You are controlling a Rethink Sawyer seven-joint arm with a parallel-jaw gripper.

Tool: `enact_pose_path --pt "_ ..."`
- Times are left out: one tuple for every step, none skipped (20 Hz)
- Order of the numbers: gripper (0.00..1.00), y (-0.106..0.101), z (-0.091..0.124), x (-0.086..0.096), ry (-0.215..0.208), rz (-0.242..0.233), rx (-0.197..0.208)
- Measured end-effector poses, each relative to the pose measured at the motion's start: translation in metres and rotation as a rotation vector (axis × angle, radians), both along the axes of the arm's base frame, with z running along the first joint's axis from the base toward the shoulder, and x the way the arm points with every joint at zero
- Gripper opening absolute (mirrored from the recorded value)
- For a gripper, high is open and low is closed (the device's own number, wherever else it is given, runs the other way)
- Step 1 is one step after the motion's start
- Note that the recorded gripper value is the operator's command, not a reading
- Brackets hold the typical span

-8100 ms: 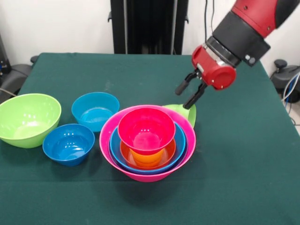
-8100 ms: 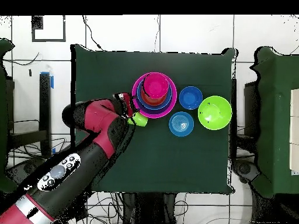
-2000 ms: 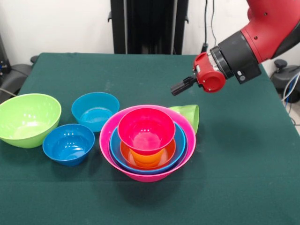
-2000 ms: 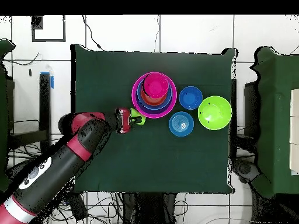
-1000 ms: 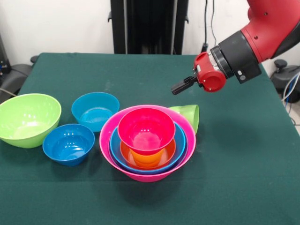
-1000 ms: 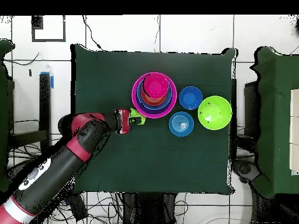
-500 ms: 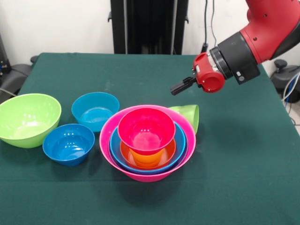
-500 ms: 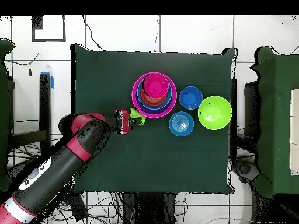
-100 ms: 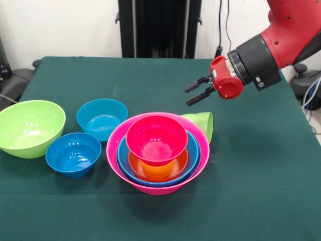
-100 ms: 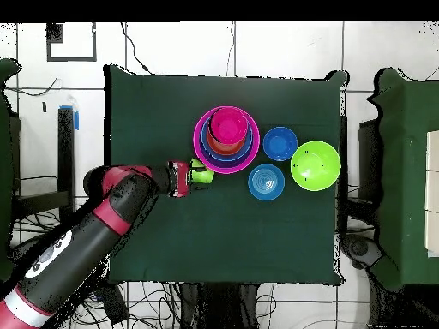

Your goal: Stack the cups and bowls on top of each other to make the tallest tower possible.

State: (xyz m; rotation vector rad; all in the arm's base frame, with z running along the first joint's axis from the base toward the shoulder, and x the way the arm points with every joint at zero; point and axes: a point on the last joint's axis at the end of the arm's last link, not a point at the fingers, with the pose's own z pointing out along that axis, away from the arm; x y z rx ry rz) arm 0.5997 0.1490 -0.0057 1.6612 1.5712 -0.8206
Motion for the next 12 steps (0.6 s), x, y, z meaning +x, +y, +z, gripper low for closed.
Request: enact_pose_path --pt "1.0 0.0 0.0 0.0 0.001 0.001 -0.003" --pt "1.0 0.0 0.0 0.0 0.001 0.002 -0.004" --pt "1.0 -0.001 -0.001 0.0 0.002 0.002 -0.006" --pt "1.0 -0.001 -0.003 -0.001 0.005 0.002 -0.008" --pt "1.0 -0.002 -0.004 -0.002 0.007 0.002 -0.01" --pt "1.0 -0.002 -0.005 -0.002 0.008 0.002 -0.011" --pt "1.0 -0.002 -0.006 -0.003 0.01 0.002 -0.012" --pt "1.0 -0.003 -0.006 -0.003 0.01 0.003 -0.012" --pt "1.0 -0.003 -0.007 -0.003 0.012 0.003 -0.013" --pt "1.0 -0.002 -0.009 -0.003 0.015 0.006 -0.014" --pt "1.0 -0.002 -0.01 -0.003 0.016 0.007 -0.015" --pt "1.0 -0.002 -0.011 -0.003 0.017 0.009 -0.015"
